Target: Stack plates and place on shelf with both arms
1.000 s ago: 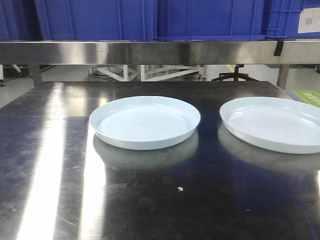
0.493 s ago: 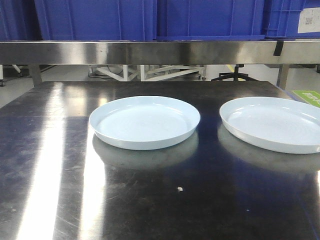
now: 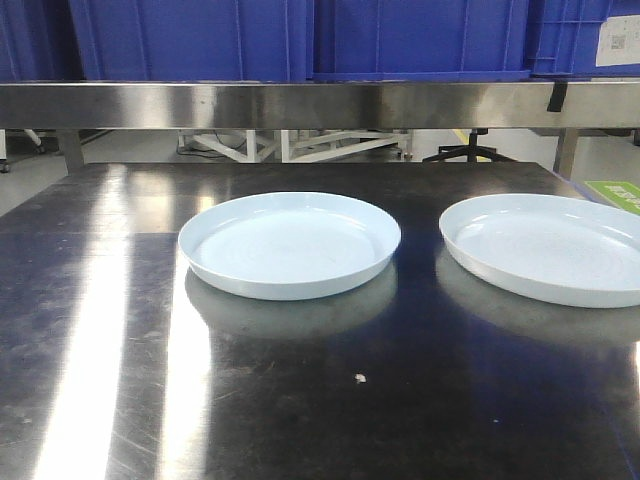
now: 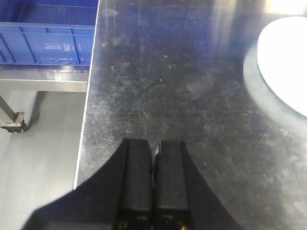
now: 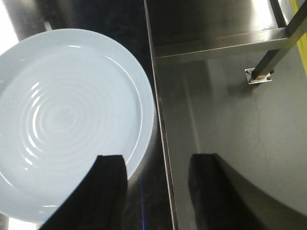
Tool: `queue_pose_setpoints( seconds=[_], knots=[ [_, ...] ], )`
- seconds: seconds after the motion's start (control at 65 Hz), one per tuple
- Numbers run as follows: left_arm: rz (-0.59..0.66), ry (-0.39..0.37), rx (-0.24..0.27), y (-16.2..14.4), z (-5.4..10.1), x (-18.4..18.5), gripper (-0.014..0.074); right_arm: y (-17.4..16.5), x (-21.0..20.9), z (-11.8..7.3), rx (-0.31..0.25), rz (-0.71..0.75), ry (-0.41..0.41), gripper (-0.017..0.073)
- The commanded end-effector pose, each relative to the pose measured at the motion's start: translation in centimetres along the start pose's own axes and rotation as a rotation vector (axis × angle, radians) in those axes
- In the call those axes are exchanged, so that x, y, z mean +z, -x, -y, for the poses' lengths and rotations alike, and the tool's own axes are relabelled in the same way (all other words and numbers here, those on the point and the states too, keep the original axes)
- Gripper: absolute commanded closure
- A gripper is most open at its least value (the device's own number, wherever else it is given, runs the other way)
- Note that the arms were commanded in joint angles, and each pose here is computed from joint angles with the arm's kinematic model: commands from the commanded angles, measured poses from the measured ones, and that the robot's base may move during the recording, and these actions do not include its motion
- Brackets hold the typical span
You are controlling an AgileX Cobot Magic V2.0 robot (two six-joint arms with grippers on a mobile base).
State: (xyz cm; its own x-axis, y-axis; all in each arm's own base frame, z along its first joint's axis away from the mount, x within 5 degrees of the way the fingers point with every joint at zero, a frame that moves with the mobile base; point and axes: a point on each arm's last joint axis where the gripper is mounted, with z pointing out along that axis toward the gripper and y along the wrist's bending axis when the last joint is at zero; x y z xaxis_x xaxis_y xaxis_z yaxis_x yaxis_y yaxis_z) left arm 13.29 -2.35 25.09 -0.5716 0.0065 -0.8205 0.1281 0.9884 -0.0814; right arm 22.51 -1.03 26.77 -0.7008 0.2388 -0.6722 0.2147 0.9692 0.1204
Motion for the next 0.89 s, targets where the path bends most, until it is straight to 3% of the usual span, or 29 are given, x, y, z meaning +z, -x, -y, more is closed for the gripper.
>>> queue_pose_setpoints(
  seconds=[0.0, 0.246, 0.462, 0.877],
  knots=[
    [0.099, -0.007, -0.014, 1.4, 0.1, -0.4, 0.0507, 1.6, -0.3, -0.4, -0.007, 0.088, 0.022, 0.012],
    [0.099, -0.007, -0.014, 1.4, 0.1, -0.4, 0.0507, 1.2, 1.7, -0.4, -0.009, 0.023, 0.008, 0.012],
    [0.099, -0.007, -0.014, 1.4, 0.1, -0.4, 0.0507, 1.6, 3.2, -0.6, -0.009, 0.061, 0.025, 0.012],
    [0.096, -0.007, -0.014, 1.4, 0.1, -0.4, 0.0507, 4.2, 6.1, -1.3, -0.001, 0.026, 0.018, 0.012]
  ],
)
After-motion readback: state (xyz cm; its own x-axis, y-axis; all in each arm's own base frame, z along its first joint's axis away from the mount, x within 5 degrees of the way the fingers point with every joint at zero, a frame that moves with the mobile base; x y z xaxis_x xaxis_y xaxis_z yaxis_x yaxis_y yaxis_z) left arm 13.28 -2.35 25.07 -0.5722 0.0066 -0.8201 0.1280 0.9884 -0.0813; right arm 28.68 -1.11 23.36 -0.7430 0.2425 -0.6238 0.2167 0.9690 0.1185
